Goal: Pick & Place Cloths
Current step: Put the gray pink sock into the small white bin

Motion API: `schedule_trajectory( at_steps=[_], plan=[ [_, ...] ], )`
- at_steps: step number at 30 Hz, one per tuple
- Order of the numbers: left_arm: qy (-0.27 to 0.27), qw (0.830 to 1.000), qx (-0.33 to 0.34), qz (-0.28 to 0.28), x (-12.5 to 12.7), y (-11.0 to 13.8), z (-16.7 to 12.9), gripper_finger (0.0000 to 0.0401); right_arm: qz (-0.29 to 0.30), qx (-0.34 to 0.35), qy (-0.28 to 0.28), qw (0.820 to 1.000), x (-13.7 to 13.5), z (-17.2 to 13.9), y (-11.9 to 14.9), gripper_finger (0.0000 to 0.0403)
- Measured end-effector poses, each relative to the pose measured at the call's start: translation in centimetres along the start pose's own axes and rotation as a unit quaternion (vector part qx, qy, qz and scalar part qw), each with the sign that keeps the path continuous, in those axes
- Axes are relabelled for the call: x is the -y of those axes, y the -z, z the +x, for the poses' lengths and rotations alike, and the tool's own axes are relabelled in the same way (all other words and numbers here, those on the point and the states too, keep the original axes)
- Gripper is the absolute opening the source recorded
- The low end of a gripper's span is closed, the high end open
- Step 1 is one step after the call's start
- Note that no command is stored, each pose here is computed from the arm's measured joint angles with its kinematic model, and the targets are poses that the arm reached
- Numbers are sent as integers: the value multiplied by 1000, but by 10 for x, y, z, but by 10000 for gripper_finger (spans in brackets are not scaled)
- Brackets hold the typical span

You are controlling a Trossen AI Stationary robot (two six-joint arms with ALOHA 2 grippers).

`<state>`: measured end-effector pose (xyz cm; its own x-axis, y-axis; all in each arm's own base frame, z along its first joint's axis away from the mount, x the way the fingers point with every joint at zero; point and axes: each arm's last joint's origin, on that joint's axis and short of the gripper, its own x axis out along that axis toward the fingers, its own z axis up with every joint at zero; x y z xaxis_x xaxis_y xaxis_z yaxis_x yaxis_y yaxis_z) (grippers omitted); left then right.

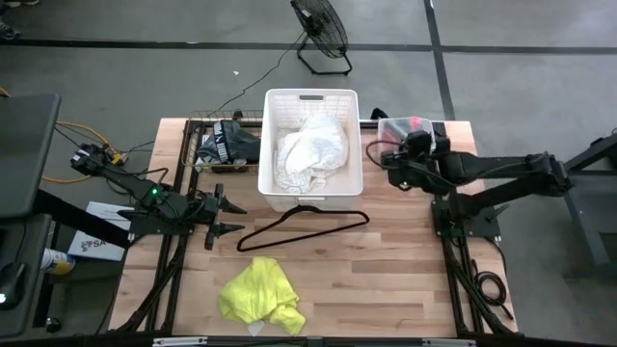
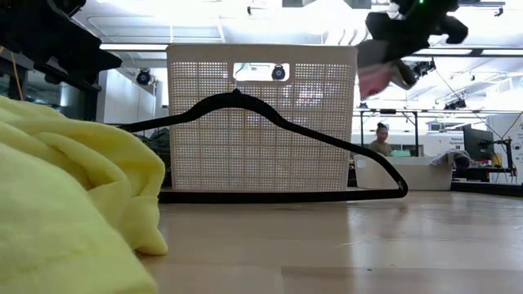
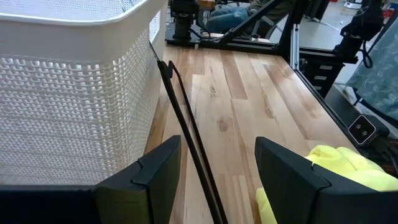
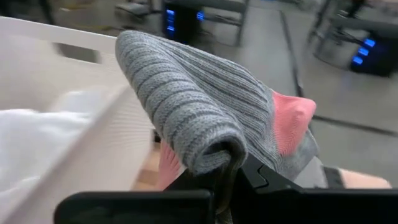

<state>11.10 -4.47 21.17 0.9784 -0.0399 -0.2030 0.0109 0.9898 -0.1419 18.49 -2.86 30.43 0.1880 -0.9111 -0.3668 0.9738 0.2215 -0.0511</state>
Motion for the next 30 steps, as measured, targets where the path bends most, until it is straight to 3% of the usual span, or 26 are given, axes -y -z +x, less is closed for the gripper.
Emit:
schedule_trajectory(
  at_steps=[16, 23, 30],
  plan=[
    [-1, 1000, -3, 1, 0, 1, 0, 200, -16, -93, 159, 983, 9, 67, 8, 5],
    [-1, 1000, -3, 1, 0, 1, 0, 200, -50, -152, 200, 967, 6, 101, 19, 5],
    [-1, 1000, -3, 2, 0, 1, 0, 200, -102, -207, 199, 953, 6, 132, 26, 5]
  ],
)
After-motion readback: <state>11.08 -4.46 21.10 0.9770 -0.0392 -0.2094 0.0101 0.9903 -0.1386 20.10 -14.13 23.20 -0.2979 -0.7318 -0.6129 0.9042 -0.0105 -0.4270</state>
